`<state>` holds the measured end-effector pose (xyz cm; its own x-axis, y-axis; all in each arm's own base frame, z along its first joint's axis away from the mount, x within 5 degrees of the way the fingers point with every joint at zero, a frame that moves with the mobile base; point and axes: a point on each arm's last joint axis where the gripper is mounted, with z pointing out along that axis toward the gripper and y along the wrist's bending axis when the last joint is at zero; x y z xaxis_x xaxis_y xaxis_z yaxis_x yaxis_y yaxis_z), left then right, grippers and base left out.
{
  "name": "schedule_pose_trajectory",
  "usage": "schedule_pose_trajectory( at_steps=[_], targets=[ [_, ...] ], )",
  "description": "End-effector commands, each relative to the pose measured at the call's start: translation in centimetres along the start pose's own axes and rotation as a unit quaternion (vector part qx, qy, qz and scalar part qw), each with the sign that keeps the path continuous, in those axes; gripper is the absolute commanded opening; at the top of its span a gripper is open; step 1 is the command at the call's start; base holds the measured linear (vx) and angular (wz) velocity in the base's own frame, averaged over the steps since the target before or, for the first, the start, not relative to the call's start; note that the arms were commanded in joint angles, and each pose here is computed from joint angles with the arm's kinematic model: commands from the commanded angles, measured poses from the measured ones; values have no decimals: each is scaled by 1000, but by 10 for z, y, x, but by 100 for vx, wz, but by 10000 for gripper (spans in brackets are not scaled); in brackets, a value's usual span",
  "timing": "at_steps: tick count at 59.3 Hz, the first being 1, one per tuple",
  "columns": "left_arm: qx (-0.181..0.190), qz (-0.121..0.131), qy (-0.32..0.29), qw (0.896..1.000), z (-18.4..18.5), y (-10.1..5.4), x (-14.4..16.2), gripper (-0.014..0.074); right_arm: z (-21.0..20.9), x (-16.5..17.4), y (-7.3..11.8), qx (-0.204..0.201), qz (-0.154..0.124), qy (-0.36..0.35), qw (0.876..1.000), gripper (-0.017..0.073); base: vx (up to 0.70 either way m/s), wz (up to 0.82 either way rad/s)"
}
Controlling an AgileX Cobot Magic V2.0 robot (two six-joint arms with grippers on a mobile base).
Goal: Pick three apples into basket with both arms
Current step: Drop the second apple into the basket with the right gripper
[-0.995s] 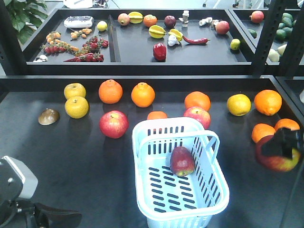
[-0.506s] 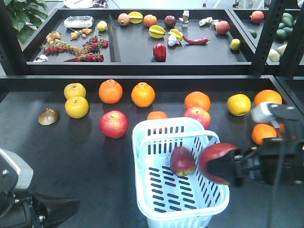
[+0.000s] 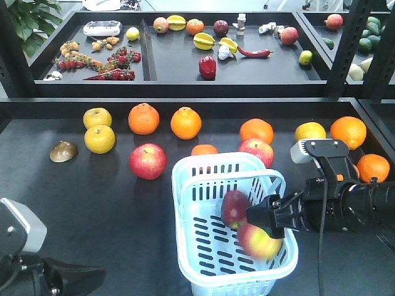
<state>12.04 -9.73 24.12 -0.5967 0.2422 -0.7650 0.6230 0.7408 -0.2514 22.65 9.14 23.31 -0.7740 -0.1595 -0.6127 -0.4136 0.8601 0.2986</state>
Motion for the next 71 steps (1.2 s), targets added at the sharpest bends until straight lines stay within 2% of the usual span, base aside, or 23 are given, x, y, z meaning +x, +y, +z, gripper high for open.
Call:
schedule_pose_trajectory(
  at_steps=[1, 9, 14, 19, 27, 30, 33, 34, 37, 38, 39, 44, 46, 48, 49, 53, 62, 67, 71],
  targets=[
    [-1, -11, -30, 999, -4, -2, -10, -6, -9, -12, 5, -2, -7, -34, 999, 691, 0, 0],
    [-1, -11, -30, 999, -4, -2, -10, -6, -9, -9, 7, -15, -11, -18, 1000, 621, 0, 0],
    [-1, -11, -30, 999, -4, -2, -10, -6, -11, -5, 9, -24, -20, 1, 1000, 517, 0, 0],
    [0, -11, -29, 1000, -4, -2, -10, -6, -17, -1, 11, -22, -37, 16, 999, 356, 0, 0],
    [0, -11, -28, 1000, -4, -2, -10, -6, -38, 4, 10, 23, -57, 22, 998, -6, 0, 0],
    [0, -11, -28, 1000, -4, -2, -10, -6, -46, 6, 7, 50, -52, 20, 997, -15, 0, 0],
    [0, -11, -28, 1000, -4, -2, -10, -6, -55, 8, 1, 84, -32, 22, 996, -11, 0, 0],
    [0, -11, -28, 1000, -4, -2, -10, -6, -59, 9, -2, 101, -32, 24, 994, -10, 0, 0],
    [0, -11, -29, 1000, -4, -2, -10, -6, -68, 13, -13, 147, -2, 30, 989, -9, 0, 0],
    [0, -11, -29, 1000, -4, -2, -10, -6, -72, 14, -18, 166, -1, 33, 986, -9, 0, 0],
    [0, -11, -29, 1000, -4, -2, -10, -6, -75, 16, -23, 183, 15, 37, 982, -9, 0, 0],
    [0, -11, -29, 1000, -4, -2, -10, -6, -90, 23, -49, 277, 35, 64, 958, -8, 0, 0],
    [0, -11, -29, 1000, -4, -2, -10, -6, -95, 26, -57, 302, 43, 72, 950, -7, 0, 0],
    [0, -11, -29, 1000, -4, -2, -10, -6, -100, 29, -67, 328, 58, 79, 940, -8, 0, 0],
    [0, -11, -29, 1000, -4, -2, -10, -6, -103, 31, -73, 338, 74, 82, 934, -6, 0, 0],
    [0, -11, -29, 1000, -4, -2, -10, -6, -108, 35, -88, 358, 128, 78, 922, -5, 0, 0],
    [0, -11, -29, 1000, -4, -2, -10, -6, -110, 48, -122, 368, 222, 93, 898, 36, 0, 0],
    [0, -11, -28, 1000, -4, -2, -10, -6, -104, 57, -139, 355, 263, 116, 889, 106, 0, 0],
    [0, -11, -28, 1000, -4, -2, -10, -6, -98, 64, -151, 344, 286, 136, 884, 206, 0, 0]
  ],
)
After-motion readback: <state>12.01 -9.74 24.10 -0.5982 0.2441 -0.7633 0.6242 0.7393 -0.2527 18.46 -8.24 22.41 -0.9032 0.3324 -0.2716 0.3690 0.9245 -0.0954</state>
